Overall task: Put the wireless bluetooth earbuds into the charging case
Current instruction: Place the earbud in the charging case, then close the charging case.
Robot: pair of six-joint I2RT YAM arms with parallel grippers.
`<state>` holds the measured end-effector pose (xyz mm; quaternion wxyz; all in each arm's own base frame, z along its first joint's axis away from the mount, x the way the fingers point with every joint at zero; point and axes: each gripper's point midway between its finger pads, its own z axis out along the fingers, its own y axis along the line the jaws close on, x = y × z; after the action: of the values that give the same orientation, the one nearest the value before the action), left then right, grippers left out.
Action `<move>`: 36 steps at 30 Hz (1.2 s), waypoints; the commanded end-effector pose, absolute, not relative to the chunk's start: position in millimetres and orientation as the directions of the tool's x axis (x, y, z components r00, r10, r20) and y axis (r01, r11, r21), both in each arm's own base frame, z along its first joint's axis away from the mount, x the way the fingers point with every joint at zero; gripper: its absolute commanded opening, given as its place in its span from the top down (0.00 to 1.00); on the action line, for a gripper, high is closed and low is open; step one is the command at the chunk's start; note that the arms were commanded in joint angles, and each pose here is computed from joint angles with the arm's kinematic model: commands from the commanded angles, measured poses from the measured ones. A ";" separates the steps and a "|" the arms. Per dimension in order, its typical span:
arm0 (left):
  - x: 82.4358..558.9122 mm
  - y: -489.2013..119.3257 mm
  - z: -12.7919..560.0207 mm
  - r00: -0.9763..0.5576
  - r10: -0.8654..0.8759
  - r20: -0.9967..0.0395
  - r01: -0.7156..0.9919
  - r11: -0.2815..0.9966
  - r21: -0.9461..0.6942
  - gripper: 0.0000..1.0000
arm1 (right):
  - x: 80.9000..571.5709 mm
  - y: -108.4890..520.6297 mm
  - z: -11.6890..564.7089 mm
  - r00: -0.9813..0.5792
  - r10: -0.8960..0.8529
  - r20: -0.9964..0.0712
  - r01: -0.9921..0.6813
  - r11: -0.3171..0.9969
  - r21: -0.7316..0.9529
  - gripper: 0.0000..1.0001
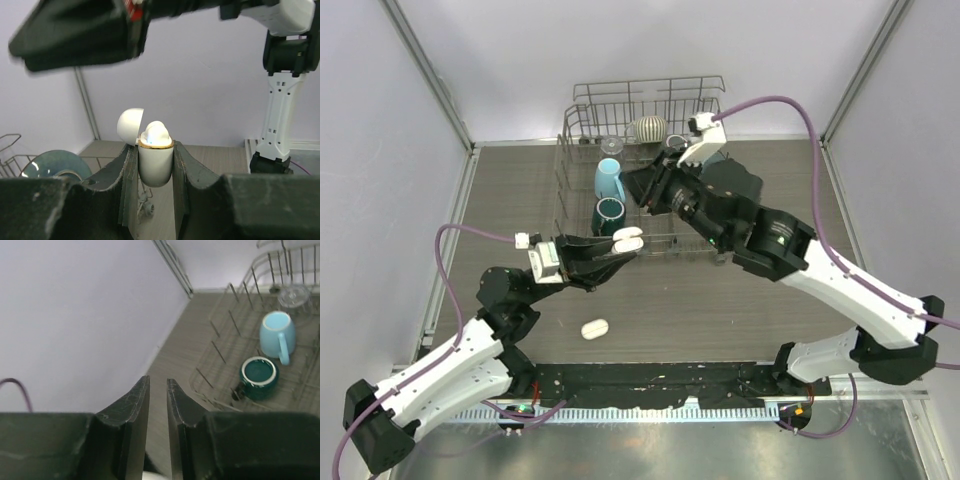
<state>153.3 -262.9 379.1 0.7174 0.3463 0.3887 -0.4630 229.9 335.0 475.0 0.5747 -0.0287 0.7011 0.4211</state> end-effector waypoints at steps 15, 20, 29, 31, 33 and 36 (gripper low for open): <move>170.2 -266.5 401.7 0.271 -0.391 -0.880 0.917 0.384 0.111 1.00 | 192.5 319.0 383.8 -0.536 0.220 -0.815 -0.490 0.705 0.513 0.83; 183.9 -288.4 342.5 0.015 -0.271 -0.962 0.939 0.334 -0.080 1.00 | 226.0 250.0 369.4 -0.403 0.336 -0.851 -0.213 0.870 0.444 0.71; 152.2 -330.7 197.6 -0.393 -0.120 -0.912 0.860 0.303 -0.410 1.00 | 220.2 186.6 365.4 -0.319 0.454 -0.832 -0.105 0.855 0.508 0.68; 152.7 -337.6 183.0 -0.423 -0.133 -0.897 0.833 0.332 -0.442 1.00 | 218.4 187.2 356.9 -0.336 0.452 -0.826 -0.104 0.854 0.510 0.68; 159.3 -341.4 154.7 -0.486 -0.132 -0.864 0.775 0.392 -0.495 1.00 | 216.9 187.0 352.6 -0.345 0.457 -0.820 -0.103 0.850 0.517 0.68; 172.2 -346.1 122.6 -0.562 -0.145 -0.815 0.684 0.472 -0.556 1.00 | 214.3 192.2 341.4 -0.376 0.451 -0.810 -0.106 0.847 0.521 0.68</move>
<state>141.6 -336.2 118.1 0.3977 0.2795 0.7312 -0.4786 211.9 188.7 352.0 0.5558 0.0895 0.7871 0.2522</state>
